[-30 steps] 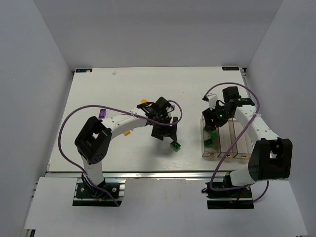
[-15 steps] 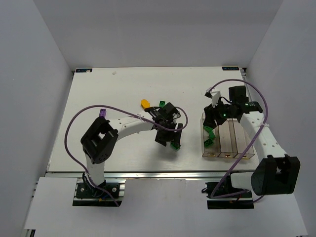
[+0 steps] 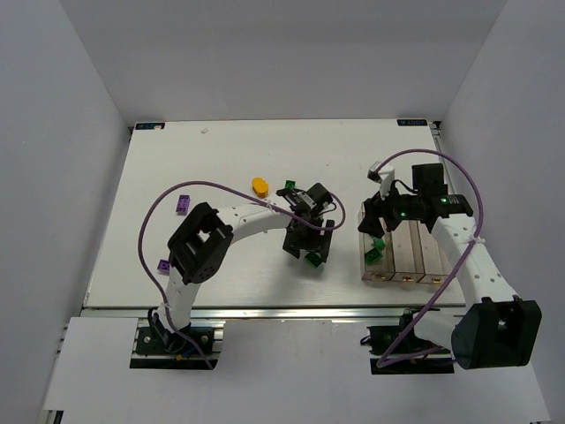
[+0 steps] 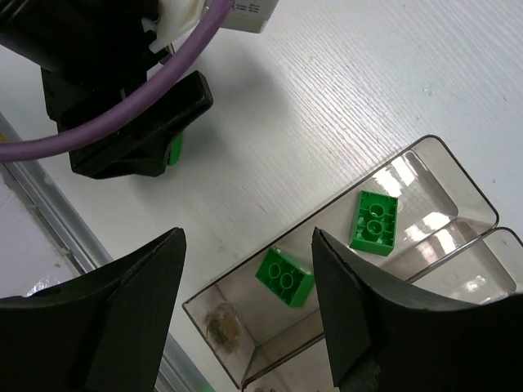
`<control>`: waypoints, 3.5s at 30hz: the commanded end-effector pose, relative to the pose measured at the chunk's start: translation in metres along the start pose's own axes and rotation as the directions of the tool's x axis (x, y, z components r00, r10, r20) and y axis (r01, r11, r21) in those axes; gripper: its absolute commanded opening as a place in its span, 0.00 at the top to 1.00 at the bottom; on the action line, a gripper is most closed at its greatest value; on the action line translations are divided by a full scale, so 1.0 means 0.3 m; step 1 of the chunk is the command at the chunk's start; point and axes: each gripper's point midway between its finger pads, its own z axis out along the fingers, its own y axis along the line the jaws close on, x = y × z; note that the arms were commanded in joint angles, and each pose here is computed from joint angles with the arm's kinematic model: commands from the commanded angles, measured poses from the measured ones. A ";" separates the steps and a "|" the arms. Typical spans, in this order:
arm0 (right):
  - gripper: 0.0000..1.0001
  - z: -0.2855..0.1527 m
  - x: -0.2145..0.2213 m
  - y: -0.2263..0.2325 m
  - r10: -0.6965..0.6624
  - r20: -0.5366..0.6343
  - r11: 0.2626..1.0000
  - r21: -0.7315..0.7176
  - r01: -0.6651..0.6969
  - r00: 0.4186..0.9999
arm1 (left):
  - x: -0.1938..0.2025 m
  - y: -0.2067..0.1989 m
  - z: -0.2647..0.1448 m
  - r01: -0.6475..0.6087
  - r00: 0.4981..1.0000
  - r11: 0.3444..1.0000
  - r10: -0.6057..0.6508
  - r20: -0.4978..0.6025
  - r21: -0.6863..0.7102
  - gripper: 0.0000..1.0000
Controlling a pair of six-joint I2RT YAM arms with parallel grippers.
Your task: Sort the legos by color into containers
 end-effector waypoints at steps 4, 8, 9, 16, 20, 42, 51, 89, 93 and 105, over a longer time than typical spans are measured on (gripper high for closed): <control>0.31 -0.002 -0.042 0.004 -0.003 0.066 1.000 -0.012 0.004 0.998 | -0.015 -0.031 -0.031 -0.020 1.000 0.999 0.021 0.016 -0.032 0.09; 0.31 -0.007 -0.054 -0.001 -0.004 0.073 1.000 -0.004 0.004 0.997 | -0.018 -0.041 0.006 -0.040 0.999 0.998 0.040 -0.005 -0.043 0.09; 0.31 -0.007 -0.052 0.000 -0.007 0.071 1.000 0.000 0.007 0.997 | -0.013 -0.056 0.007 -0.053 0.999 0.998 0.053 -0.006 -0.042 0.08; 0.31 -0.024 -0.061 0.001 -0.017 0.096 0.999 0.028 0.015 0.995 | 0.004 -0.025 0.039 -0.085 0.996 0.989 0.082 -0.026 -0.119 0.08; 0.31 -0.033 -0.079 -0.010 -0.009 0.117 0.999 0.045 0.004 0.993 | 0.001 -0.014 0.039 -0.094 0.996 0.983 0.092 -0.016 -0.156 0.11; 0.32 -0.093 -0.139 -0.020 -0.033 0.181 0.994 0.109 0.013 0.983 | -0.023 -0.004 0.035 -0.125 0.987 0.951 0.150 0.066 -0.281 0.55; 1.00 -0.209 -0.195 -0.187 0.056 0.279 0.883 0.435 -0.178 0.959 | -0.149 -0.310 -0.178 -0.234 0.942 0.966 0.198 0.271 0.108 0.72; 0.73 -0.286 -0.244 -0.134 -0.023 0.366 0.889 0.433 -0.148 0.930 | -0.330 -0.676 -0.233 -0.425 0.877 0.794 0.242 0.416 0.435 0.21; 0.76 -0.302 -0.289 -0.112 -0.048 0.403 0.902 0.410 -0.134 0.914 | -0.371 -0.634 -0.314 -0.395 0.867 0.828 0.193 0.459 0.397 0.38; 0.71 -0.237 -0.399 -0.023 -0.073 0.474 0.982 0.188 -0.020 0.878 | -0.337 -0.130 -0.409 -0.098 0.877 0.982 0.009 0.481 0.161 0.74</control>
